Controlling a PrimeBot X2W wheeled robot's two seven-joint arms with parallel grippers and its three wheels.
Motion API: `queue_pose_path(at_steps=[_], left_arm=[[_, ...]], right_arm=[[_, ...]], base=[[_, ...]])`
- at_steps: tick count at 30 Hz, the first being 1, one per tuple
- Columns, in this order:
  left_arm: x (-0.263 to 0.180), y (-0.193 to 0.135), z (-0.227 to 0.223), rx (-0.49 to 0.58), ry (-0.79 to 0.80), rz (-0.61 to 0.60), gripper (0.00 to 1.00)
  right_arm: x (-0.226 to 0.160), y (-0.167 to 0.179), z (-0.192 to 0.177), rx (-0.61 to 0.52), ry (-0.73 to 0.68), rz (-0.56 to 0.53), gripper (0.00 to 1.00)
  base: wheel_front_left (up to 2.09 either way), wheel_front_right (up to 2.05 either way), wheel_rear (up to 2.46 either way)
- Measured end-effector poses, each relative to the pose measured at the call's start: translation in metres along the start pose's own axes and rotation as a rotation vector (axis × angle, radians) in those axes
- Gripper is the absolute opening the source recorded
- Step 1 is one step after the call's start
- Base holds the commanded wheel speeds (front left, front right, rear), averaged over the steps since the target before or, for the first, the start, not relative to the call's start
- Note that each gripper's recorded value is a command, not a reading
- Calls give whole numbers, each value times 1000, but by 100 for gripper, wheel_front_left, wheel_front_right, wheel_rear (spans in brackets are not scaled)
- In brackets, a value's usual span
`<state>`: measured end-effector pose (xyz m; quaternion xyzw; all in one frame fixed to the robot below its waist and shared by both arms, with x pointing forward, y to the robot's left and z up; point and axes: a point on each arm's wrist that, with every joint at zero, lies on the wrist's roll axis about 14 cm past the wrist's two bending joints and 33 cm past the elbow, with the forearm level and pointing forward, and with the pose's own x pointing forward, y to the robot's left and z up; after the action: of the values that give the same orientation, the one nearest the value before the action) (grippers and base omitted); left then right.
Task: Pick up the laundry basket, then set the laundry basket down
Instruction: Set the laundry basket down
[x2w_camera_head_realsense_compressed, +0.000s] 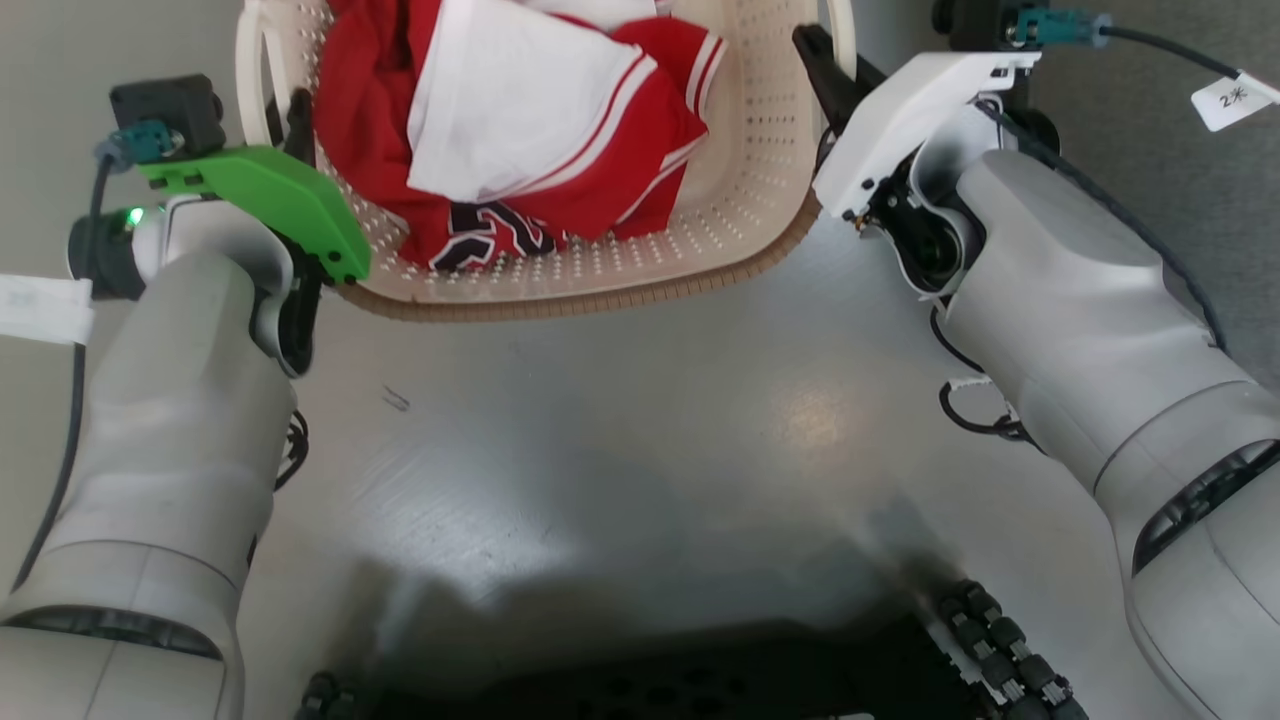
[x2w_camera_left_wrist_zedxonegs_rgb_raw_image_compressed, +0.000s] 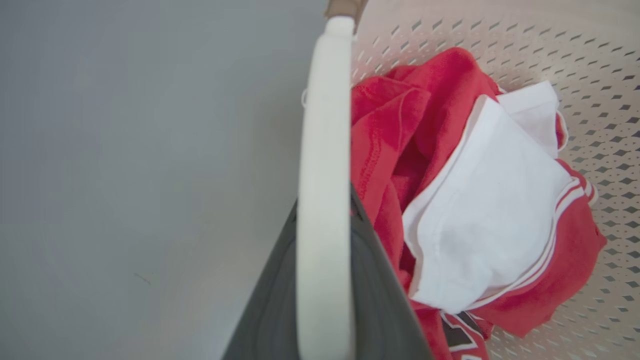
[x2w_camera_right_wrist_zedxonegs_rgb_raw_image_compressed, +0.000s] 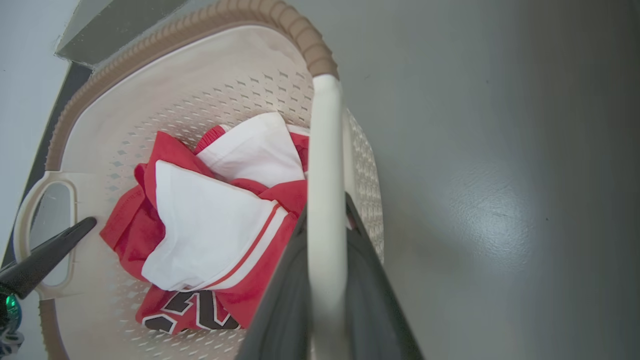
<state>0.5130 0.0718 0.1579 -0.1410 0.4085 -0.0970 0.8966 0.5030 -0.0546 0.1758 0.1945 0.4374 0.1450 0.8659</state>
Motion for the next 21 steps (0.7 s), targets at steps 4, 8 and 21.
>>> queue_pose_path(at_steps=[4,8,21], left_arm=[[8,5,-5,0,2,4,0],[15,7,-7,3,0,4,0],[26,15,-17,4,3,15,0]], right_arm=[[8,-3,-4,7,0,2,0],[14,-7,-7,11,-1,0,0],[27,-13,-16,22,-3,0,0]], base=[[0,0,0],[0,0,0],[0,0,0]])
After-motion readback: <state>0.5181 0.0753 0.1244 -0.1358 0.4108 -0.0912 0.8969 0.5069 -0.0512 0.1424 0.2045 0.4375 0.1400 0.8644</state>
